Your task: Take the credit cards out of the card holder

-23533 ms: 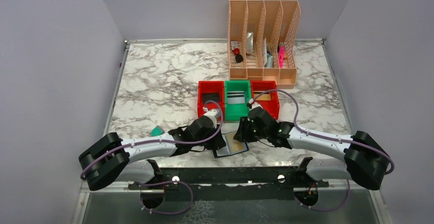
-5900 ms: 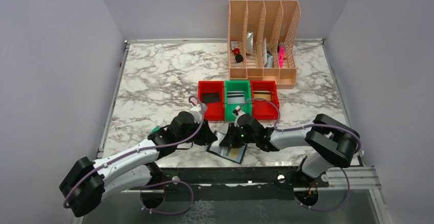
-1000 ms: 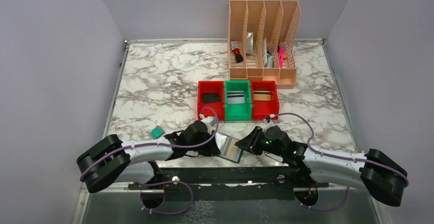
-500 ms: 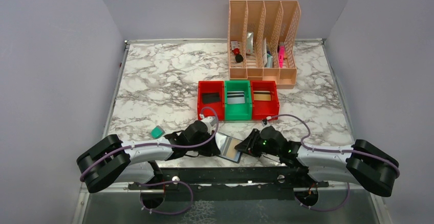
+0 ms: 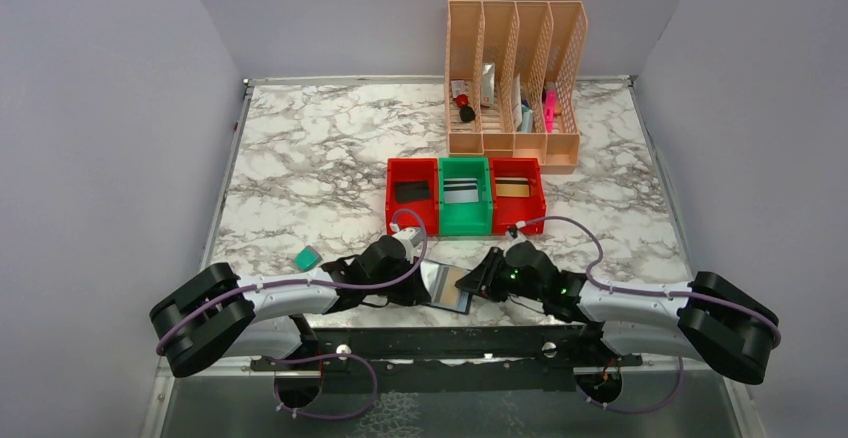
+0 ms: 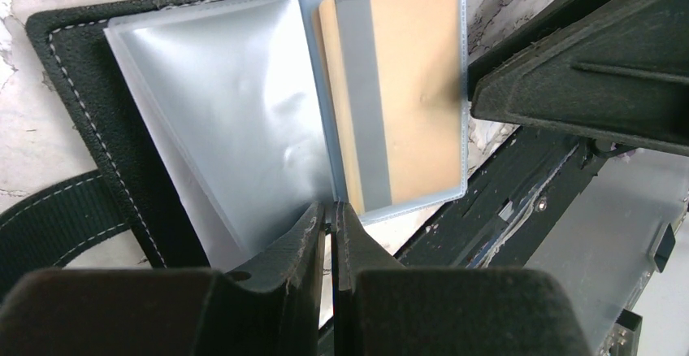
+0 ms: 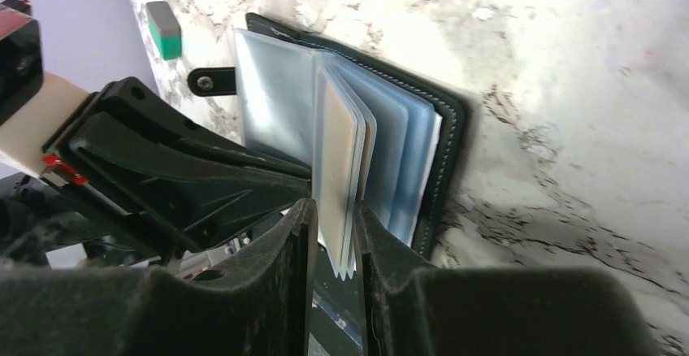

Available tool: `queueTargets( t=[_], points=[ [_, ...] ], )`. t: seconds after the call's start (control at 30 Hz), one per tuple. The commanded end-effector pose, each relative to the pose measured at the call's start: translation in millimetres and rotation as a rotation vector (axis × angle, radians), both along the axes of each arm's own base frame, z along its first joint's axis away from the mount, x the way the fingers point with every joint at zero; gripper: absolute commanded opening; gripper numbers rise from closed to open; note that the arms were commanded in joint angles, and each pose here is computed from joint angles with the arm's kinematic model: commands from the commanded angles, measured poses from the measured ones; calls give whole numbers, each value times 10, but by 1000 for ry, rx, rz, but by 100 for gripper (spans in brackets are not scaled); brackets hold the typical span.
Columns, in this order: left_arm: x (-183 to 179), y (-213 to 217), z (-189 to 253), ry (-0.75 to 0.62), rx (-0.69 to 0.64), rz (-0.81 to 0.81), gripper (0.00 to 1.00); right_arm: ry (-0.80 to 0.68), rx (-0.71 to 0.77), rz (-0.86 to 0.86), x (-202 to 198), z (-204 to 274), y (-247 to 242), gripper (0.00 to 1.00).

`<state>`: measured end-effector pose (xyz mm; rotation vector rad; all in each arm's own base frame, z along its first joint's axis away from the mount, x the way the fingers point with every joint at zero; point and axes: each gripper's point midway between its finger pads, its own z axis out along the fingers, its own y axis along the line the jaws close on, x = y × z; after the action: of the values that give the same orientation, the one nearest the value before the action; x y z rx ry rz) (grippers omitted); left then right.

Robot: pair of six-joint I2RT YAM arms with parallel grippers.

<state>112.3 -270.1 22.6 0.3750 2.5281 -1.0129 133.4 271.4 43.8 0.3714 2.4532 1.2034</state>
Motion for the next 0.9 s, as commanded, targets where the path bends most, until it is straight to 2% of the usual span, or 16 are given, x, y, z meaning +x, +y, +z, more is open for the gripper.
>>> queueTargets(
  t=[0.0,0.23,0.37,0.53,0.77,0.87],
  points=[
    [11,30,-28,-12,30,1,13,-34,4,52,9,152,92,28],
    [24,31,-5,-19,30,4,12,-72,-58,89,54,182,112,28],
    [62,65,39,-38,45,21,12,-97,-147,101,117,194,70,28],
    [140,131,134,-81,64,57,13,-144,-128,193,102,326,214,28],
    [256,135,322,-146,49,91,24,-154,-109,273,88,375,378,31],
    [288,139,348,-165,50,93,27,-121,-152,241,117,308,334,32]
  ],
)
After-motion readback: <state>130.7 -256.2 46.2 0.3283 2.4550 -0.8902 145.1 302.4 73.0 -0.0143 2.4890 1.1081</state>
